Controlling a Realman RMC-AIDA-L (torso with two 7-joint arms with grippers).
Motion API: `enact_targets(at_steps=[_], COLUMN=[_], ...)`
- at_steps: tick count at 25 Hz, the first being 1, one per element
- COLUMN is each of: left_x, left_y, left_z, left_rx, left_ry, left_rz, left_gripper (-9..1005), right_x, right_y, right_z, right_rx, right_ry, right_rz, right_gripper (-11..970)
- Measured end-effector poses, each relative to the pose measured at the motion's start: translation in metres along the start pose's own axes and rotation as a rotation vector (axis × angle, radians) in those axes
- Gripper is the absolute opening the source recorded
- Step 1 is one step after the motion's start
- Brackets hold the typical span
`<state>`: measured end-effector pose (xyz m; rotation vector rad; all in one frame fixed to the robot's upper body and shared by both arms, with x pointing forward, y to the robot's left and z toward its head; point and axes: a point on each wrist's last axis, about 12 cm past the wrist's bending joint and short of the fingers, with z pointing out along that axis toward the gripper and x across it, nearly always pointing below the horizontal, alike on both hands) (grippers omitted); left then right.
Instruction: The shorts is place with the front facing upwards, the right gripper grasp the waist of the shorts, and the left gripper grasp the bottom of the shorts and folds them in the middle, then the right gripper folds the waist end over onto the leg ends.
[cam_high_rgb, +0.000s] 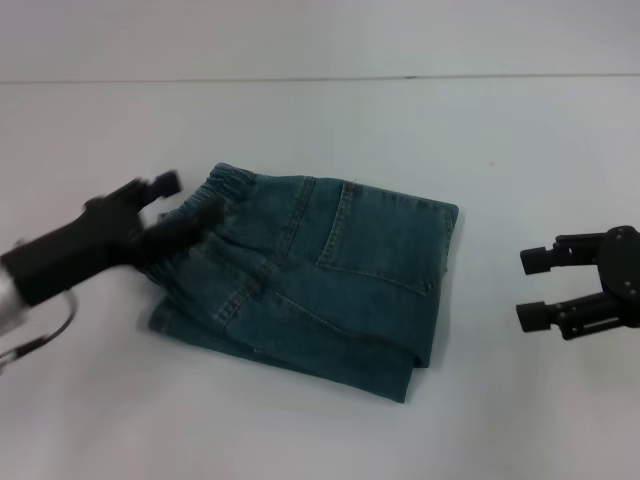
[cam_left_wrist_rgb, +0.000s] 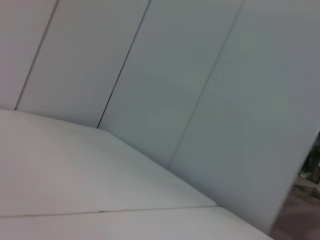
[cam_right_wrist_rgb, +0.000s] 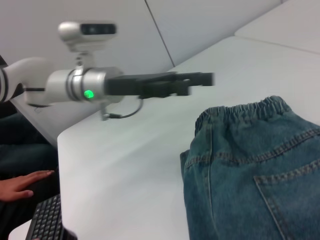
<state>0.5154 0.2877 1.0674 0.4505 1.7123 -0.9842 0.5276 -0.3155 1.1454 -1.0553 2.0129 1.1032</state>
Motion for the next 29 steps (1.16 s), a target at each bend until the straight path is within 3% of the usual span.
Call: enact_targets(at_steps=[9, 16, 29], left_x=[0.007, 0.015, 0.014], left_y=[-0.021, -0.025, -0.024], left_z=[-0.067, -0.076, -0.078], left_rx=[0.118, 0.156, 0.159], left_ry=[0.052, 0.151, 0.170], left_rz=[0.018, -0.013, -0.026], left_gripper=[930, 930, 930], right_x=[-0.005, -0.009, 0.001], right_y=[-0.009, -0.014, -0.016], right_z=[0.021, 0.038, 0.041], right_rx=[0.034, 0.024, 0.040], right_ry=[-0.042, -0.043, -0.056], right_rz=[0.012, -0.003, -0.001], right_gripper=[945, 945, 945])
